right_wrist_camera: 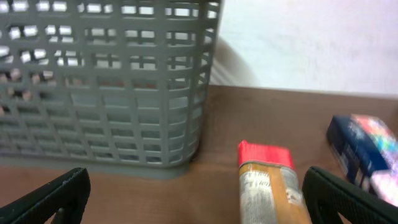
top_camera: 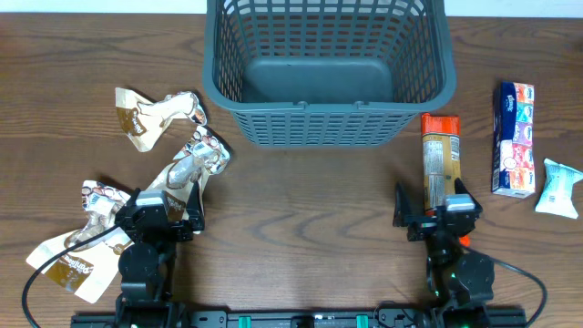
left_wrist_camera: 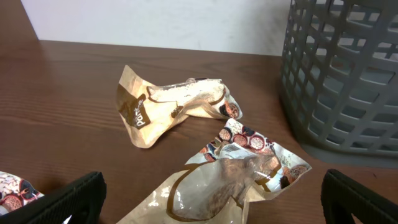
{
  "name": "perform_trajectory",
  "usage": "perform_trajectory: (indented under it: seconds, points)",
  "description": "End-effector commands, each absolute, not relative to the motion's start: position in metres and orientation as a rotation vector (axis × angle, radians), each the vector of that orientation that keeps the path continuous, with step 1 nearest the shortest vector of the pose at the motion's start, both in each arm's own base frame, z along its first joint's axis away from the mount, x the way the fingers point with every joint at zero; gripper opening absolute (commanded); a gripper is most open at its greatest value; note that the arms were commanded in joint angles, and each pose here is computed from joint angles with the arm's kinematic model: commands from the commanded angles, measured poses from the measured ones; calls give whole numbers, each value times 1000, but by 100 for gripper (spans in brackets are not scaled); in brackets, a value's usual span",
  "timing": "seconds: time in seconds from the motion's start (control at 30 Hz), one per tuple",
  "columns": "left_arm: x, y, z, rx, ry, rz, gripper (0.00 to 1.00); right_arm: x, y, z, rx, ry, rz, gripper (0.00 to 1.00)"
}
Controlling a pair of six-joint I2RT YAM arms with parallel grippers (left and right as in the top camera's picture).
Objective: Pack container
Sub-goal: 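Move the right gripper toward the orange-capped pasta packet, then grasp the orange-capped pasta packet with the right gripper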
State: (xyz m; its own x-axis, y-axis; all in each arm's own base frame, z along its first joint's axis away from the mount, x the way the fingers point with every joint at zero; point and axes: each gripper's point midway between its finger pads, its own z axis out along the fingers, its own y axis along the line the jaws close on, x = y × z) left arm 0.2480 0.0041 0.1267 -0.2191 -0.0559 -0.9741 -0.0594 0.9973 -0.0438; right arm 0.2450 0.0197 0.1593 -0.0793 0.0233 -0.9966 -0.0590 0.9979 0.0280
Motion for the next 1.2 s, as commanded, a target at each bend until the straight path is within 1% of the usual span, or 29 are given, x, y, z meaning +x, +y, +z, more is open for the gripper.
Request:
perform_trajectory:
  seconds: [0.0, 0.1, 0.23, 0.33, 0.47, 0.53, 0.6, 0.7, 0.8, 0.93, 1.0, 1.17]
  points:
    - [245, 8, 108, -104, 1852, 17, 98, 237, 3, 206, 148, 1569, 133, 99]
    - [245, 10, 108, -112, 1852, 28, 98, 221, -14, 250, 207, 1580, 72, 99]
    - [245, 13, 108, -124, 1848, 44, 98, 204, -27, 286, 269, 1704, 20, 99]
    - [245, 12, 108, -123, 1848, 44, 99, 197, -27, 309, 293, 1848, 27, 99]
    - [245, 12, 110, -124, 1842, 43, 99, 195, -27, 326, 328, 2077, 28, 99]
    - [245, 13, 111, -125, 1835, 42, 98, 194, -26, 327, 343, 2235, 29, 99]
    - [246, 12, 114, -126, 1823, 40, 98, 195, -16, 326, 277, 2384, 69, 99]
    - [246, 13, 115, -126, 1819, 41, 99, 198, -9, 329, 278, 2545, 130, 99]
    - [246, 14, 114, -131, 1825, 48, 99, 212, -21, 332, 311, 2614, 59, 99]
    - [246, 15, 114, -133, 1825, 52, 99, 232, -48, 317, 360, 2666, -121, 99]
    - [246, 15, 114, -134, 1825, 52, 99, 239, -57, 306, 340, 2713, -178, 99]
    - [246, 14, 115, -134, 1820, 51, 99, 269, -74, 271, 326, 2806, -178, 99]
